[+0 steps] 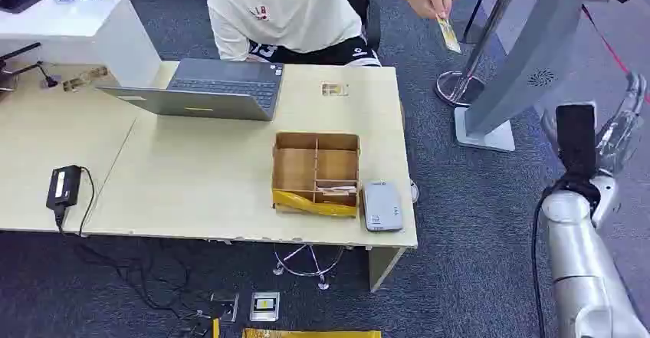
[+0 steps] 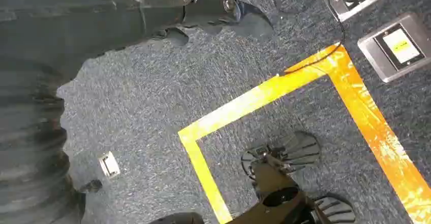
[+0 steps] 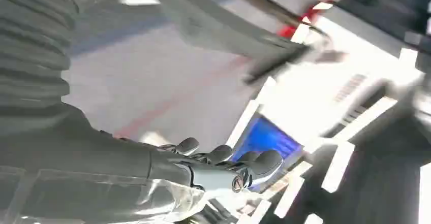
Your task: Pass the card to the sensor for recognition and then transmit it.
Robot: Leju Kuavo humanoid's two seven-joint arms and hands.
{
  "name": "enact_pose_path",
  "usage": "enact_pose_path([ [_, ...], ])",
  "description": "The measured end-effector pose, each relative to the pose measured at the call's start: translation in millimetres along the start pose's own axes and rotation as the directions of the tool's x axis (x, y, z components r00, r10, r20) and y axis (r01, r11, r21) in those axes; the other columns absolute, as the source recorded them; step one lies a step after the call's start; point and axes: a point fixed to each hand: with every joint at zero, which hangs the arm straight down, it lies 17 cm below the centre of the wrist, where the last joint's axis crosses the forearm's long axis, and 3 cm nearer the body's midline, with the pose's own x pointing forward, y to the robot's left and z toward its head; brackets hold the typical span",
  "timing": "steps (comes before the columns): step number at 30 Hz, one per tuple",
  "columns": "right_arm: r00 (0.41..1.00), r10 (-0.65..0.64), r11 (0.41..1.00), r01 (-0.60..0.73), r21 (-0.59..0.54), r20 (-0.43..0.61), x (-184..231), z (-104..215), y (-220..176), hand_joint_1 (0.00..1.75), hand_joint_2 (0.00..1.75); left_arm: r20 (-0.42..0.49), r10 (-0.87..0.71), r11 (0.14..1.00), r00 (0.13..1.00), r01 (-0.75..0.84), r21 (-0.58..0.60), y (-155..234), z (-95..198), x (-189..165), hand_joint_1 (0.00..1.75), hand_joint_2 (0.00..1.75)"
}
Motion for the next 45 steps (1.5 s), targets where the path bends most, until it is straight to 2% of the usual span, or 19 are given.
enact_pose_path([
  [3, 0.994, -0.05, 0.998, 0.053, -0.025, 0.095, 47, -14, -11, 0.0, 1.75, -0.001, -0.001, 1.0, 1.0, 0.001, 0.001, 1, 0, 0, 0.0, 1.75],
  [5, 0.985, -0.08, 0.997, 0.079, 0.011, 0.154, 76, -16, -6, 0.0, 1.75, 0.0, -0.004, 1.0, 1.0, 0.004, 0.002, 1, 0, 0, 0.0, 1.75],
  [6, 0.979, -0.092, 0.995, 0.085, 0.046, 0.183, 91, -14, 2, 0.0, 1.75, 0.001, -0.005, 1.0, 1.0, 0.005, 0.002, 1, 0, 0, 0.0, 1.75],
  [8, 0.964, -0.106, 0.981, 0.061, 0.185, 0.246, 127, -3, 34, 0.0, 1.75, 0.005, -0.006, 1.0, 1.0, 0.006, 0.006, 3, 0, 3, 0.0, 1.75],
  [10, 0.949, -0.109, 0.942, 0.004, 0.335, 0.295, 156, 20, 75, 0.0, 1.75, 0.011, -0.005, 1.0, 1.0, 0.004, 0.019, 9, -1, 9, 0.0, 1.75],
  [15, 0.922, -0.152, 0.875, -0.041, 0.483, 0.355, 202, 69, 135, 0.0, 1.75, 0.009, -0.006, 0.999, 1.0, 0.006, 0.034, 18, -2, 20, 0.0, 1.75],
  [20, 0.913, -0.167, 0.83, -0.075, 0.553, 0.373, 210, 100, 175, 0.0, 1.75, 0.017, -0.012, 0.999, 1.0, 0.012, 0.042, 24, -2, 30, 0.0, 1.75],
  [25, 0.914, -0.166, 0.803, -0.093, 0.588, 0.371, 213, 112, 193, 0.0, 1.75, 0.018, -0.014, 0.999, 1.0, 0.013, 0.042, 24, -2, 31, 0.0, 1.75],
  [30, 0.928, -0.116, 0.759, -0.147, 0.635, 0.354, 197, 131, 219, 0.0, 1.75, 0.011, -0.032, 0.999, 0.999, 0.031, 0.044, 25, -2, 32, 0.0, 1.75],
  [45, 0.934, -0.081, 0.76, -0.167, 0.628, 0.347, 192, 132, 231, 0.0, 1.75, 0.02, -0.014, 0.997, 1.0, 0.012, 0.078, 21, -2, 30, 0.0, 1.75],
])
